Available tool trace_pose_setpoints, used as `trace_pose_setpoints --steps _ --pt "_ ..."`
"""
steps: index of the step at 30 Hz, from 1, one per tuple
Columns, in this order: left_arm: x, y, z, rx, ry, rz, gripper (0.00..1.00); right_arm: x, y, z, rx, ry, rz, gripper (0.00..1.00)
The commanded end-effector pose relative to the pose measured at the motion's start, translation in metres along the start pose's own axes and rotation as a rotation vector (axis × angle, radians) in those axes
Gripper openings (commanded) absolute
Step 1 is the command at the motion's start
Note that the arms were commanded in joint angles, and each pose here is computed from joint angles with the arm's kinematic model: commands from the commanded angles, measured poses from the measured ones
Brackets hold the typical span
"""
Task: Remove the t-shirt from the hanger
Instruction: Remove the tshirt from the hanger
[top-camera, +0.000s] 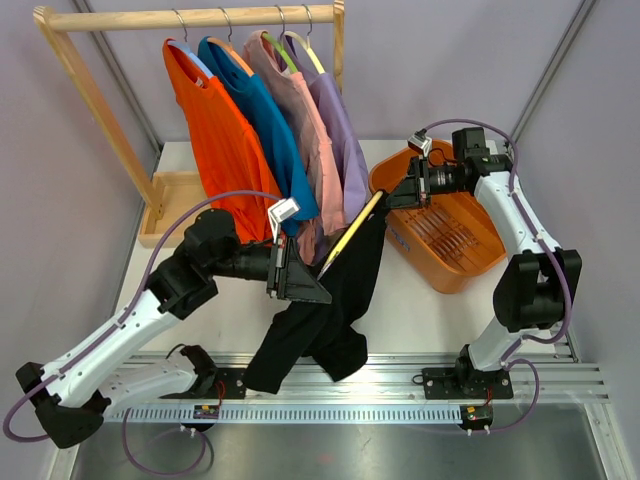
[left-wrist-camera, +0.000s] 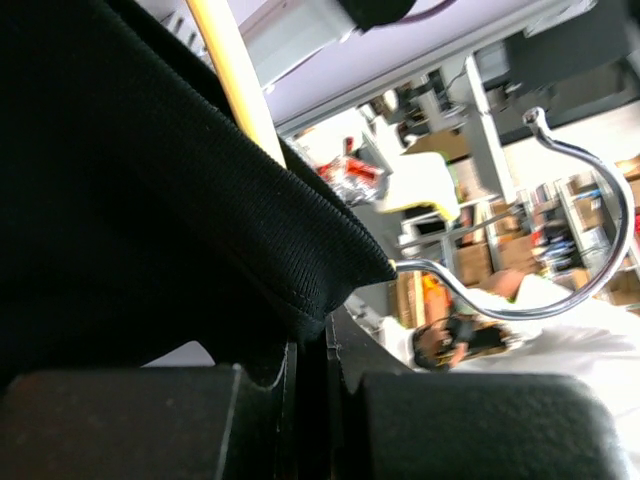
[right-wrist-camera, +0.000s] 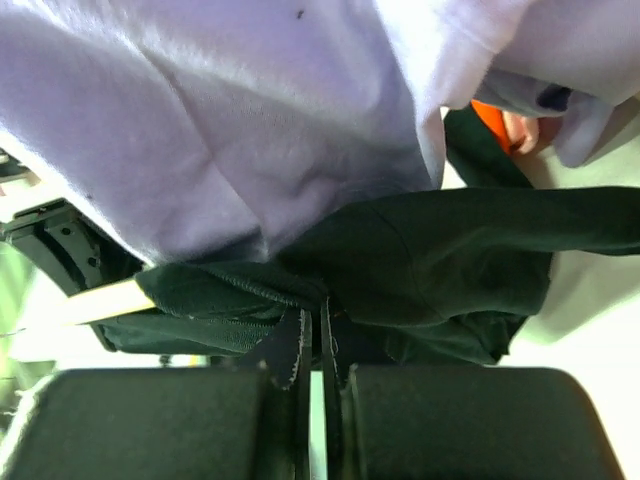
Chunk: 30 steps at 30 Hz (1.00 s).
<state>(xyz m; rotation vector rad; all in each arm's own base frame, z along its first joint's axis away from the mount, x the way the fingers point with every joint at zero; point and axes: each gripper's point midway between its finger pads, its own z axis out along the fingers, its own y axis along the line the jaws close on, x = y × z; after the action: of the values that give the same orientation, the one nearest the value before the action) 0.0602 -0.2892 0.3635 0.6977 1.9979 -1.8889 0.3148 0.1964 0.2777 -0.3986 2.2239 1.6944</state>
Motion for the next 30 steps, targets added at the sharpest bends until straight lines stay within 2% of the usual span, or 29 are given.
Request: trace_pose_setpoints --steps 1,5,8,10,16,18,19,20,22,23,25,26,28,29,30 --pt "0.004 -0.125 -0.045 0.422 0.010 0.449 0.00 -0.039 -0.076 -0.029 0.206 -0.163 0.008 0.00" --pt "0.001 -0.126 -0.046 0.428 -0.003 0.427 0.00 -0.041 -0.074 -0.034 0.113 -0.189 0.087 0.00" --pt "0.000 -0.128 -0.047 0.432 -0.012 0.422 0.00 -0.046 -0.081 -0.042 0.223 -0.196 0.026 0.00" --pt "0.000 -0.131 -0.049 0.438 -0.025 0.434 0.00 -0.048 -0.087 -0.053 0.263 -0.220 0.044 0.00" --pt "0.009 -0.125 -0.052 0.403 0.015 0.412 0.00 -0.053 -0.080 -0.061 0.079 -0.293 0.207 0.00" --pt "0.011 -0.126 -0.054 0.402 0.022 0.409 0.00 -0.054 -0.084 -0.064 0.102 -0.303 0.217 0.00" --pt "0.013 -0.123 -0.054 0.385 0.038 0.399 0.00 -0.056 -0.099 -0.067 0.201 -0.330 0.217 0.00" --pt "0.015 -0.123 -0.055 0.378 0.047 0.399 0.00 -0.048 -0.098 -0.067 0.311 -0.272 0.125 0.00" --pt "0.019 -0.121 -0.057 0.359 0.067 0.395 0.00 -0.055 -0.104 -0.075 0.530 -0.253 -0.026 0.00" --pt "0.020 -0.121 -0.057 0.358 0.071 0.393 0.00 -0.053 -0.103 -0.075 0.562 -0.245 -0.059 0.00" --pt "0.015 -0.125 -0.056 0.372 0.056 0.414 0.00 -0.052 -0.093 -0.071 0.519 -0.250 -0.066 0.00" --pt "0.012 -0.125 -0.053 0.375 0.055 0.412 0.00 -0.040 -0.100 -0.062 0.474 -0.195 0.004 0.00" --pt "0.003 -0.133 -0.052 0.403 0.027 0.457 0.00 -0.022 -0.096 -0.047 0.396 -0.116 0.021 0.00" --pt "0.000 -0.136 -0.051 0.414 0.016 0.464 0.00 -0.017 -0.097 -0.042 0.404 -0.081 -0.068 0.00" --pt "-0.006 -0.139 -0.050 0.433 -0.004 0.490 0.00 -0.009 -0.078 -0.028 0.395 -0.048 -0.171 0.00"
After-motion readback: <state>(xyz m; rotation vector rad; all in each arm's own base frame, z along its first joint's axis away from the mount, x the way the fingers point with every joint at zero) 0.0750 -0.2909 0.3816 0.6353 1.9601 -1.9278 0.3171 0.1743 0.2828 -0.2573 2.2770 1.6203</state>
